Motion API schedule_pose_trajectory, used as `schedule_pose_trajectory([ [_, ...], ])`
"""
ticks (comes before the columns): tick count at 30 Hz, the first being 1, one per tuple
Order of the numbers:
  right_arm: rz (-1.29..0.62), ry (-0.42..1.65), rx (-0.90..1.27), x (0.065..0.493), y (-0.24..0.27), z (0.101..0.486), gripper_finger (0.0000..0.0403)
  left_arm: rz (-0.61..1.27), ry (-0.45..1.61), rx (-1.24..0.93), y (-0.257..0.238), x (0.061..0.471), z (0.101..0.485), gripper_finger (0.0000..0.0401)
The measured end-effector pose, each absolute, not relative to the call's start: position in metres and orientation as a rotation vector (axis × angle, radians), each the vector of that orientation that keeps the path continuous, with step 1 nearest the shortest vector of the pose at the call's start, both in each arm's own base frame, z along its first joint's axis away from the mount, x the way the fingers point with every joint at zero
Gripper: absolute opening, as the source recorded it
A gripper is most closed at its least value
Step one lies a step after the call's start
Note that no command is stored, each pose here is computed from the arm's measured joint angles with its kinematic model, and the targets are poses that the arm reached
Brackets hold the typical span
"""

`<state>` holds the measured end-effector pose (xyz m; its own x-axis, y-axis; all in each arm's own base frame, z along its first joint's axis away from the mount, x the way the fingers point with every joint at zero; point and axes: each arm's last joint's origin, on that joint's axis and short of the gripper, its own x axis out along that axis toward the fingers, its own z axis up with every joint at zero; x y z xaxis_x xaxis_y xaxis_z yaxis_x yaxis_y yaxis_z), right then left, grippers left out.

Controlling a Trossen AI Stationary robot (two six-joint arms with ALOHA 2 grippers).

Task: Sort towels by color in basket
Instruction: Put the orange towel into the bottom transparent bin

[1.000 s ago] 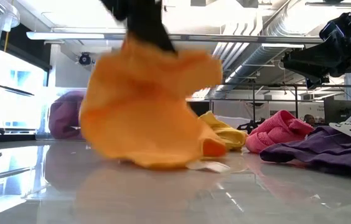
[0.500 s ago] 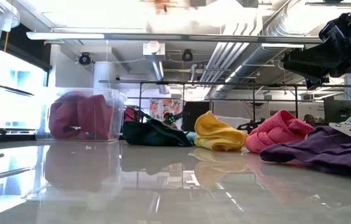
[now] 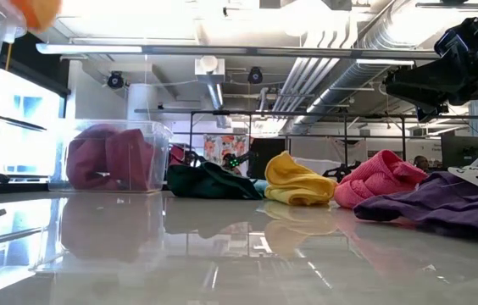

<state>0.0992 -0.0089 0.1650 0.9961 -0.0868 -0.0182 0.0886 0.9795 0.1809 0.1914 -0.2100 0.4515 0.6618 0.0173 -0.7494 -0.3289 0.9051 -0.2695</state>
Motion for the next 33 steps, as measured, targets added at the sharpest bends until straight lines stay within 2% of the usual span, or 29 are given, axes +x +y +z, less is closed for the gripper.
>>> schedule_pose_trajectory([
  [4, -0.088, 0.010, 0.183, 0.099, -0.009, 0.165, 0.0138, 0.225, 0.882, -0.540, -0.217, 0.188, 0.444, 0.0004],
  [8, -0.088, 0.010, 0.183, 0.099, -0.009, 0.165, 0.0138, 0.317, 1.084, -0.778, -0.221, 0.184, 0.431, 0.0003],
  [15, -0.089, 0.010, 0.183, 0.099, -0.009, 0.165, 0.0138, 0.439, 1.162, -0.865, -0.233, 0.176, 0.410, 0.0003],
  [21, -0.088, 0.010, 0.183, 0.099, -0.009, 0.165, 0.0138, 0.690, 1.398, -1.136, -0.240, 0.168, 0.396, 0.0003],
  [25, -0.089, 0.010, 0.183, 0.099, -0.009, 0.165, 0.0138, 0.699, 1.462, -1.159, -0.241, 0.165, 0.397, 0.0003],
  [33, -0.088, 0.011, 0.183, 0.099, -0.009, 0.165, 0.0138, 0.624, 1.360, -1.075, -0.238, 0.168, 0.398, 0.0003],
])
